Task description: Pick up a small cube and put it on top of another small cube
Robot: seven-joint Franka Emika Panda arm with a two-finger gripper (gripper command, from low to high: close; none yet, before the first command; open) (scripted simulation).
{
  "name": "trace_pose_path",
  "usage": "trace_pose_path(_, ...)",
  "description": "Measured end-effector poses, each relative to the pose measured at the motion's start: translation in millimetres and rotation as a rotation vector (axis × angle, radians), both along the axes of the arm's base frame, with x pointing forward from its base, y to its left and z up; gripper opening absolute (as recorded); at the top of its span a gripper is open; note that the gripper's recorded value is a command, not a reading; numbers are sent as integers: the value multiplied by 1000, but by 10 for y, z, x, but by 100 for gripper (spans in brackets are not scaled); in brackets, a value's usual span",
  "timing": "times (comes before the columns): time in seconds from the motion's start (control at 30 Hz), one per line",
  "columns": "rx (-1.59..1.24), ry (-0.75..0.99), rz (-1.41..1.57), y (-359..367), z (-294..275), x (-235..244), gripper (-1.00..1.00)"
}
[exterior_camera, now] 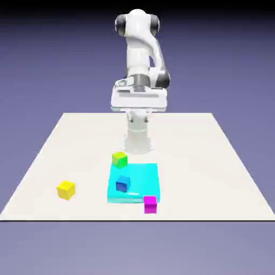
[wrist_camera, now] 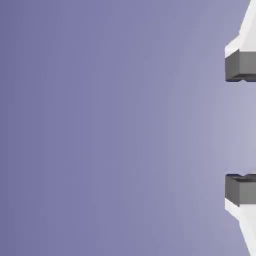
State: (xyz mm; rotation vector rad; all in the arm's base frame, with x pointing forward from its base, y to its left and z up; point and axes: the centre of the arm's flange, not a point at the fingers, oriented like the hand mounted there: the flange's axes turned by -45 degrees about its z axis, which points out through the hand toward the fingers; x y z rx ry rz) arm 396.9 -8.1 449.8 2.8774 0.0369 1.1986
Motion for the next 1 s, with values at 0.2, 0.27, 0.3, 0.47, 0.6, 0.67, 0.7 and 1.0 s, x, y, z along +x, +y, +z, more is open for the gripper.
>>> trace_pose_path(0.2,1,39,-139,-671,-495,266,0)
trace_pose_path(0.27,2,54,-181,-902,-686,307,0)
trace_pose_path(0.3,3,62,-200,-1018,-786,318,0)
trace_pose_path(0.47,12,109,-288,-1591,-1319,263,0)
trace_pose_path(0.6,27,157,-347,-2019,-1772,88,0)
trace_pose_path(0.67,39,185,-373,-2215,-2001,-43,0)
trace_pose_path(0.7,46,200,-385,-2309,-2115,-121,0)
trace_pose_path(1.0,95,290,-442,-2760,-2845,-546,0)
